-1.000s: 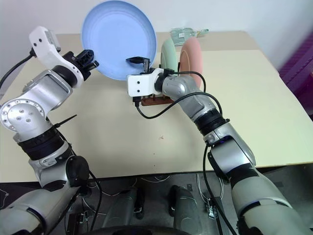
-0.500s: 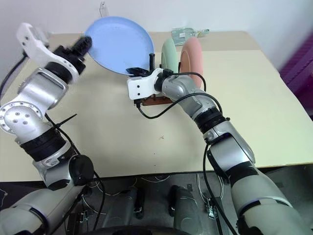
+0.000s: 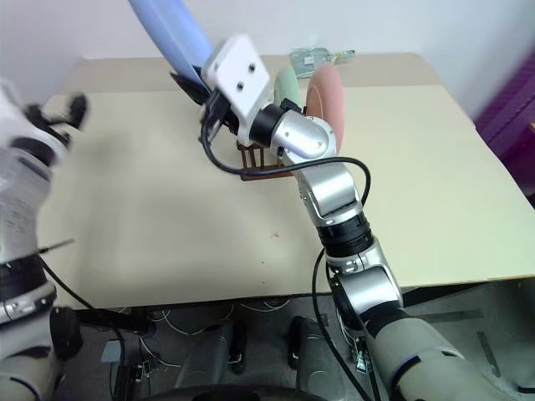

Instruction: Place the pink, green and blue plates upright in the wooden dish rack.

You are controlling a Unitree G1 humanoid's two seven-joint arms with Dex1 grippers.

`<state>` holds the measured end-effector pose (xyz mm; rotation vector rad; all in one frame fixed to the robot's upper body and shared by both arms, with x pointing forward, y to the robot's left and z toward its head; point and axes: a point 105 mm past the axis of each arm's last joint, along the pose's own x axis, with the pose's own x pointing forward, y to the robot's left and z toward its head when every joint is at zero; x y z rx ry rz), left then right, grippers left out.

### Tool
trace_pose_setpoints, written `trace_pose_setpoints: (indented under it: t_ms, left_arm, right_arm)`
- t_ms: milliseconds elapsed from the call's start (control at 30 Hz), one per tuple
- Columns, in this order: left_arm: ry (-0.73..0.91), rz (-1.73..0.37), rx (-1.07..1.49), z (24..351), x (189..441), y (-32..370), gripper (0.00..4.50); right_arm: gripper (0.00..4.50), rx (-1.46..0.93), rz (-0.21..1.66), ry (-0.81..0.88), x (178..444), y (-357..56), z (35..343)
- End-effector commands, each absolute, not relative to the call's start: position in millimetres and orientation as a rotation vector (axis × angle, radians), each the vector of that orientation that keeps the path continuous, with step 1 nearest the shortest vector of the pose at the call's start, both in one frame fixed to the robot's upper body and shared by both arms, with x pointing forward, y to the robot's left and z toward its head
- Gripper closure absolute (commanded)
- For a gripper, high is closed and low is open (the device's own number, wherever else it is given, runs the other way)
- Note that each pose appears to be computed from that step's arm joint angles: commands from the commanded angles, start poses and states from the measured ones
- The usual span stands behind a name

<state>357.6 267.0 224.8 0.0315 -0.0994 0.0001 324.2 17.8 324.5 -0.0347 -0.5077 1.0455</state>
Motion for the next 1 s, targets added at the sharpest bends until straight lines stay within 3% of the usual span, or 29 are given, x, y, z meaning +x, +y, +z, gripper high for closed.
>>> trace_pose_setpoints:
  t_ms: [33,233,567,667,867,1000]
  left_arm:
    - [-0.094,-0.288,0.149,201.7,343.2,208.6,0.06]
    - [0.008,-0.544,0.239,162.9,319.2,169.7,0.06]
    - [0.016,-0.591,0.223,159.3,311.9,167.7,0.06]
    - [0.017,-0.595,0.228,158.5,311.9,166.8,0.0]
    - [0.015,-0.604,0.221,157.8,311.0,163.1,0.0]
    - [0.015,-0.615,0.22,156.9,310.4,160.2,0.0]
  right_arm:
    - [4.5,0.23,0.969,-0.341,337.4,2.2,329.5]
    - [4.5,0.356,0.839,-0.162,360.7,-8.8,315.5]
    - [4.5,0.424,0.756,-0.026,373.1,-13.6,297.1]
    - [3.39,0.423,0.739,-0.016,376.4,-14.8,295.7]
    - [0.43,0.306,0.717,-0.098,378.0,-17.6,306.4]
    - [0.43,0.12,0.703,-0.209,376.2,-21.8,318.8]
